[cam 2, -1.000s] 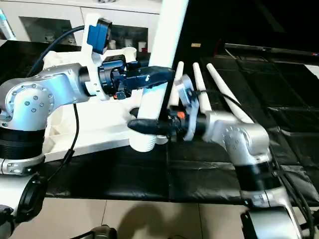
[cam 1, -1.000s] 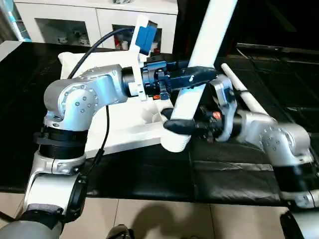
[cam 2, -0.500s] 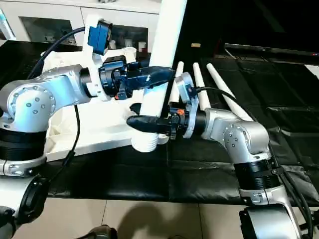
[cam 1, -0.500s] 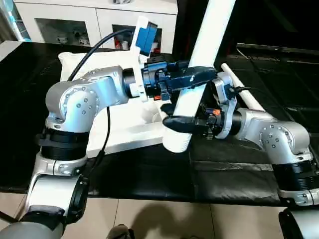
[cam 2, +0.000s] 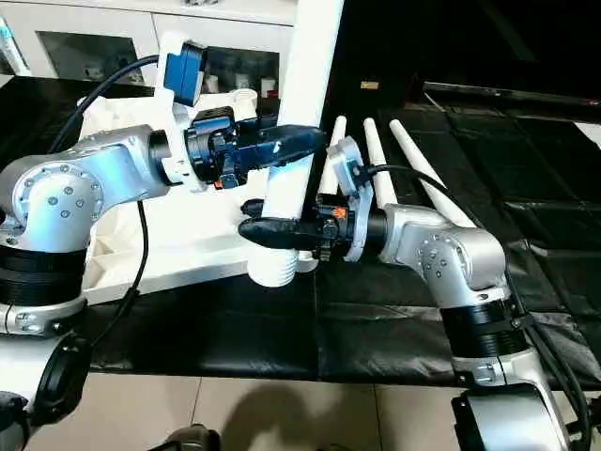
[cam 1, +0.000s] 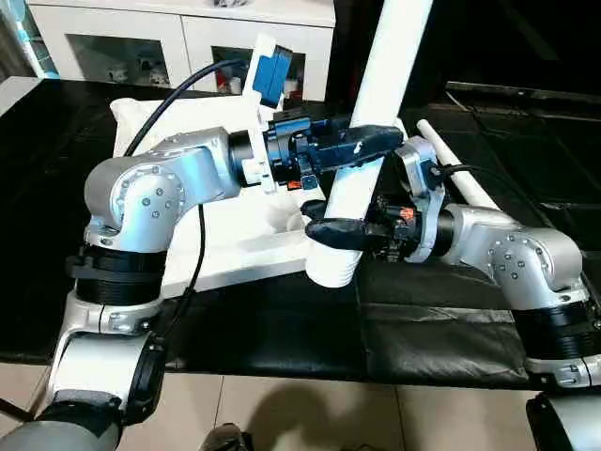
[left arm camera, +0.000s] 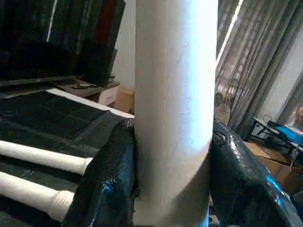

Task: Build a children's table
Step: Pick table leg

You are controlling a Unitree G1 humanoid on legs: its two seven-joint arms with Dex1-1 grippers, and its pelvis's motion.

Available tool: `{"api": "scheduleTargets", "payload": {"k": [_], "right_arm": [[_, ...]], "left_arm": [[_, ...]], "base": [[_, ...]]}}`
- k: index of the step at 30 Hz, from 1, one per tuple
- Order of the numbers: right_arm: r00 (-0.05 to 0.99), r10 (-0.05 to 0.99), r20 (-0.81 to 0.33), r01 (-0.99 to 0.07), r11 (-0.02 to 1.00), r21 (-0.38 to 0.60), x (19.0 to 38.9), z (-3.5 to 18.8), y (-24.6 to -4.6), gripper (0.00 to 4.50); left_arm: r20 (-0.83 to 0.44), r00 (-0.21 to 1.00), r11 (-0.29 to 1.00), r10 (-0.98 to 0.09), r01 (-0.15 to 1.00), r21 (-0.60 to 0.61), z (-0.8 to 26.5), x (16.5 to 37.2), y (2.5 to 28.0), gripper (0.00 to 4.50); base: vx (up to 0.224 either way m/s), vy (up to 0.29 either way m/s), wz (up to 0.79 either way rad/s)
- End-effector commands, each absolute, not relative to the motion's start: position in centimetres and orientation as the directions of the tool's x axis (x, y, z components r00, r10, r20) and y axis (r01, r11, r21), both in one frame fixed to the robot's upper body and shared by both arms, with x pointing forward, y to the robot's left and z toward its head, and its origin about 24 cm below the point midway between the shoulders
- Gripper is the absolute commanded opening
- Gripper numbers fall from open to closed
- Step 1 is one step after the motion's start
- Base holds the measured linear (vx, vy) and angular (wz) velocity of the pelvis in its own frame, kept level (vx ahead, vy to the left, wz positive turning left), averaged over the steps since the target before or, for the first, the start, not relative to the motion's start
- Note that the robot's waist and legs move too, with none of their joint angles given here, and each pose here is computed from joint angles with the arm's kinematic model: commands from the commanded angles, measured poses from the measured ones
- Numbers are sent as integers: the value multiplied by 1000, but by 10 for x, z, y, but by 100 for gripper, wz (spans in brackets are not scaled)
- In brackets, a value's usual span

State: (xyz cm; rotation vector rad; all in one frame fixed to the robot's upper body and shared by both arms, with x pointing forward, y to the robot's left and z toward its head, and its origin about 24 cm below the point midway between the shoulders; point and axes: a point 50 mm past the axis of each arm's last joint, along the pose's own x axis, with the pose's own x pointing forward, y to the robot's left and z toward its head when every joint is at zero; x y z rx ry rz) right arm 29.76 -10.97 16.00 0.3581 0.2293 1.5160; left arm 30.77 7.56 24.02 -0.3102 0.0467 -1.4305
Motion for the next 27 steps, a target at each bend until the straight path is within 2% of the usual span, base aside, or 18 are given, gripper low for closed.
{"api": "scheduleTargets", "payload": {"k": [1,4,7,8,9,13,15,17,19,26,27], "right_arm": [[104,994,32,-920,84,383,304,156,-116,209],[113,993,32,-918,92,385,305,155,-114,204],[121,992,38,-919,97,383,305,155,-113,201],[123,992,40,-919,99,382,305,156,-113,199],[136,990,42,-919,110,379,306,155,-112,199],[183,982,44,-913,153,378,308,154,-112,199],[232,970,72,-904,187,386,311,155,-112,199],[258,961,95,-900,203,385,312,155,-112,199],[328,936,129,-887,259,382,317,156,-110,199],[363,923,129,-873,289,392,319,154,-103,199],[369,919,139,-875,293,385,318,153,-102,199]], "left_arm": [[170,76,49,-983,986,-157,254,297,65,185],[171,117,90,-978,983,-159,256,299,64,185],[185,110,79,-977,983,-167,256,297,64,185],[191,99,67,-977,984,-165,257,296,64,240],[206,86,49,-975,983,-176,259,294,64,254],[234,64,18,-970,981,-195,263,292,64,272],[261,38,-16,-965,979,-203,266,288,63,297],[272,26,-32,-962,977,-209,267,285,63,300],[272,21,-39,-962,976,-213,266,282,63,316],[293,88,14,-952,969,-246,263,286,66,371],[328,107,24,-939,968,-248,266,289,69,394]], "base": [[0,0,0],[0,0,0],[0,0,0],[0,0,0],[0,0,0],[0,0,0],[0,0,0],[0,0,0],[0,0,0],[0,0,0],[0,0,0]]}}
